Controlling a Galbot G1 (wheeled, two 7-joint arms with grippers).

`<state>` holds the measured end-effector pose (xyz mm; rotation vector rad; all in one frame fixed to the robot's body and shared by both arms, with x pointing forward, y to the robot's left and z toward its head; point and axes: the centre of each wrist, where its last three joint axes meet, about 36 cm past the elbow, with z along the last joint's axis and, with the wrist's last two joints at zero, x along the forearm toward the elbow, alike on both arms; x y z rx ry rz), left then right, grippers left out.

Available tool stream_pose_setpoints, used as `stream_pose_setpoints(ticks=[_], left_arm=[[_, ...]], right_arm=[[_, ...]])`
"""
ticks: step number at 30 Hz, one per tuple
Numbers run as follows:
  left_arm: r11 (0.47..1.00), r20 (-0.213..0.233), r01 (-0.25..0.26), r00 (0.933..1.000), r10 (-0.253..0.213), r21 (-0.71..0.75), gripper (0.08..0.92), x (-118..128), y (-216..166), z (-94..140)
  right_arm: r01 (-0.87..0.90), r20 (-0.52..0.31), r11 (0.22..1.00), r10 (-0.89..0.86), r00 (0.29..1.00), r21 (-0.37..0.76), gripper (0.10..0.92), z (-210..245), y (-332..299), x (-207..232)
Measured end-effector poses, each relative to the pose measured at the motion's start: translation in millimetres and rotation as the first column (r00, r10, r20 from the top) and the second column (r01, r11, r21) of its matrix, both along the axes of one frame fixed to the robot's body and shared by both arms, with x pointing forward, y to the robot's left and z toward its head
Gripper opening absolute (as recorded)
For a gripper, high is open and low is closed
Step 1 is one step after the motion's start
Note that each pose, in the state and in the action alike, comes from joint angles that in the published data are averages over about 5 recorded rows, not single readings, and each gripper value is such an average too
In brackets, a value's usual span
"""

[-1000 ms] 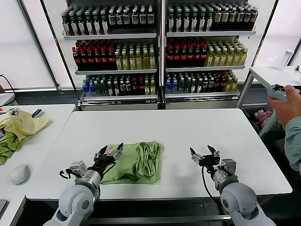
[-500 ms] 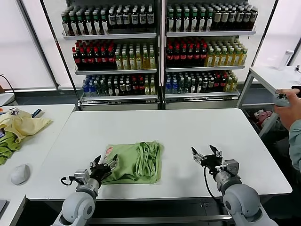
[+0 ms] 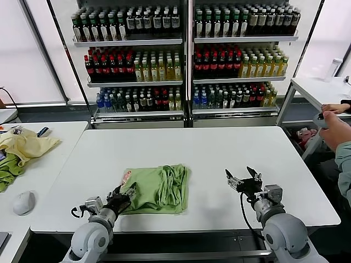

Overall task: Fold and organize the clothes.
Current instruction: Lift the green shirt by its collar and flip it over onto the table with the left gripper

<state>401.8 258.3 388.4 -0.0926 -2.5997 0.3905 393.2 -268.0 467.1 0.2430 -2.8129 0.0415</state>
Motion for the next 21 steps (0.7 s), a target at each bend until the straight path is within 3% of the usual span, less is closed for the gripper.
stream_pose_setpoints(ticks=[15,21], left_arm=[[0.956,-0.064,-0.062,0.9969,0.046,-0.286,0.164,5,16,8],[0.916,-0.047,-0.103,0.9946,0.092,-0.388,0.11,10,35,24]], right_arm=[[0.001,0.003,1.0,-0.001,1.0,0.001,0.823,2,0,0],[0.002,0.005,1.0,-0.002,1.0,0.002,0.823,3,-1,0]])
